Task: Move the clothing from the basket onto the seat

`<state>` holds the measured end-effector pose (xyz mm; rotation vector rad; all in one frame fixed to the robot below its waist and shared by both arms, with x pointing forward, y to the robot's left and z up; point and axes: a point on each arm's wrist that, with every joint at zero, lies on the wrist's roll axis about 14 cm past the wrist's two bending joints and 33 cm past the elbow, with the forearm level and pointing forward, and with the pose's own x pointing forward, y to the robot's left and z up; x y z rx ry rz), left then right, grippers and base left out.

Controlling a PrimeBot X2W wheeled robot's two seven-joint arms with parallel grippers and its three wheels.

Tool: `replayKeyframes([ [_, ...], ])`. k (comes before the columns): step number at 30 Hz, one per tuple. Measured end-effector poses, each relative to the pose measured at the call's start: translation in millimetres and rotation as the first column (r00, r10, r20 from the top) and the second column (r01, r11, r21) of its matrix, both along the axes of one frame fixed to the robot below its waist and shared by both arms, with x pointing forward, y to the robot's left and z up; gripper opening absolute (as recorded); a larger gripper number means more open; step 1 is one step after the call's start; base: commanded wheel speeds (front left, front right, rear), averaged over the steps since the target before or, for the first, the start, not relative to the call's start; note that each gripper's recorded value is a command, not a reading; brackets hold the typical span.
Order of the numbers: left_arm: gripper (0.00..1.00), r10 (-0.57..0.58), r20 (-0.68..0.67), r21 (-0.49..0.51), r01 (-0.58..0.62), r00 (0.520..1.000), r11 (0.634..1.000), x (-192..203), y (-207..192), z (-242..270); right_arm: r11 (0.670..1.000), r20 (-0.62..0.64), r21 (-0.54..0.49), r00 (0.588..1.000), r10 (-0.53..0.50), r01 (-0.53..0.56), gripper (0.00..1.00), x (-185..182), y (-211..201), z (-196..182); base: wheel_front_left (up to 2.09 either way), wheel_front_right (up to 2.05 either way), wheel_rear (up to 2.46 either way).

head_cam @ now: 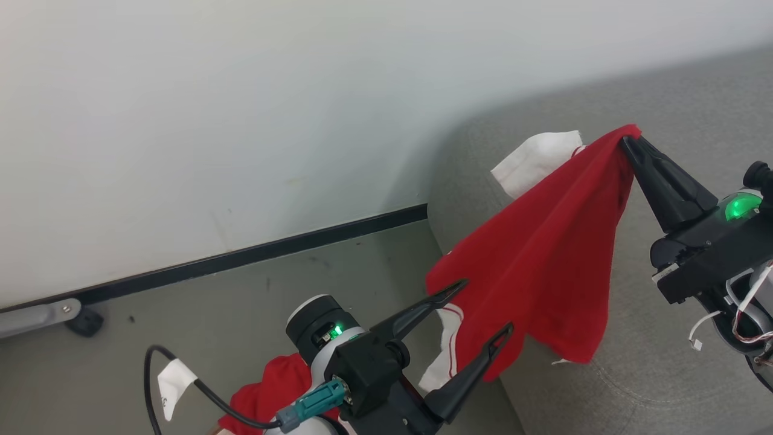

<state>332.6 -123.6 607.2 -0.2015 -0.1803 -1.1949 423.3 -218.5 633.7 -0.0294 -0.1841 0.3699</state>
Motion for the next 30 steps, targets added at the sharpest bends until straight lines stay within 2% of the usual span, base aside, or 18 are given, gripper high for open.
replayKeyframes([
  [17,1.00,-0.192,-0.007,-0.029,0.192,0.981,0.981,-44,-44,4,0.978,0.017,-0.013,0.978,-0.208,0.209,0.00,-50,-69,1,0.00,0.00,0.00],
  [25,1.00,-0.164,-0.017,-0.024,0.164,0.986,0.986,-36,-41,-2,0.968,0.076,0.001,0.965,-0.249,0.250,0.00,-28,-84,29,0.00,0.00,0.00],
  [30,1.00,-0.119,-0.017,-0.019,0.119,0.993,0.993,-22,-33,-6,0.966,0.173,0.032,0.950,-0.260,0.258,0.00,5,-88,76,0.00,0.00,0.00],
])
